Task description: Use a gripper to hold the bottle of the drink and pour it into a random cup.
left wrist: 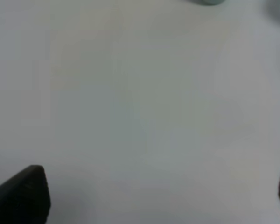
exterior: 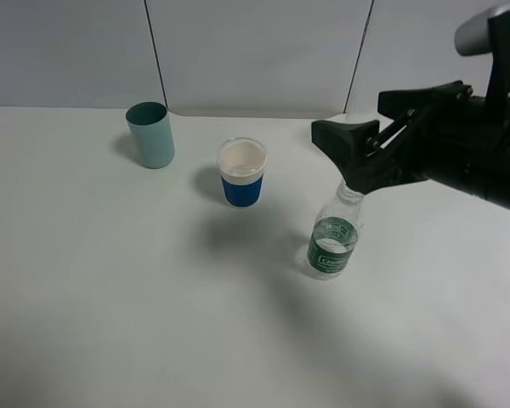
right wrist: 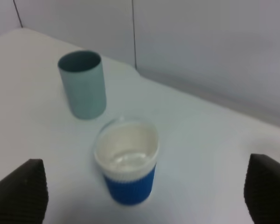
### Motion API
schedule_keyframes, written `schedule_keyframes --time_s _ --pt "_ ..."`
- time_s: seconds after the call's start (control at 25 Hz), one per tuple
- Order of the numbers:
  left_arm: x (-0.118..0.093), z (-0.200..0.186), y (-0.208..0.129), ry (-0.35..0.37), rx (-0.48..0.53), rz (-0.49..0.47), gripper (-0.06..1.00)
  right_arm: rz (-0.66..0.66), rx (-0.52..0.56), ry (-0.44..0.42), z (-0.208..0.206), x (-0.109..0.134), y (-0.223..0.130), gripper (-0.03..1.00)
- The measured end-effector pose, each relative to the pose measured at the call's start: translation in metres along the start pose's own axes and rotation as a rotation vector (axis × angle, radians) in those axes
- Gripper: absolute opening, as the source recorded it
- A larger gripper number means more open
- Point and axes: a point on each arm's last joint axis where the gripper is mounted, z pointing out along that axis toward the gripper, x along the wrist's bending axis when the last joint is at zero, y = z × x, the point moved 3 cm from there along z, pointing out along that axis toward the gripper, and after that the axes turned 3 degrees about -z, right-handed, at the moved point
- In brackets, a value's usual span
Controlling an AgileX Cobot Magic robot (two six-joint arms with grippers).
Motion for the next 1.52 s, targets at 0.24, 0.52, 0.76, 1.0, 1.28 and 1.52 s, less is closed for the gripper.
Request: schedule_keyframes --time_s 0.24,0.52,0.76,1.0,1.28,1.52 --pt "0.0 0.0 0.0 0.0 0.0 0.0 0.99 -0.09 0.12 -0.034 0.005 -0.03 0.014 0.83" --pt "0.0 0.0 0.0 0.0 0.0 0.0 0.99 0.012 0.192 -0.219 -0.019 -0.074 0.012 0.83" --pt "0.0 0.0 0.0 0.0 0.0 0.0 0.99 0.044 0.181 -0.39 -0.055 -0.102 0.018 0.83" --pt "0.0 0.0 0.0 0.0 0.0 0.0 0.99 0.047 0.174 -0.509 -0.086 -0.113 0.022 0.83" --pt "0.0 0.0 0.0 0.0 0.0 0.0 0.99 0.02 0.012 -0.528 -0.122 -0.097 0.044 0.83" --pt "0.0 0.0 0.0 0.0 0.0 0.0 0.99 -0.043 -0.057 -0.548 -0.153 -0.081 0.051 0.83"
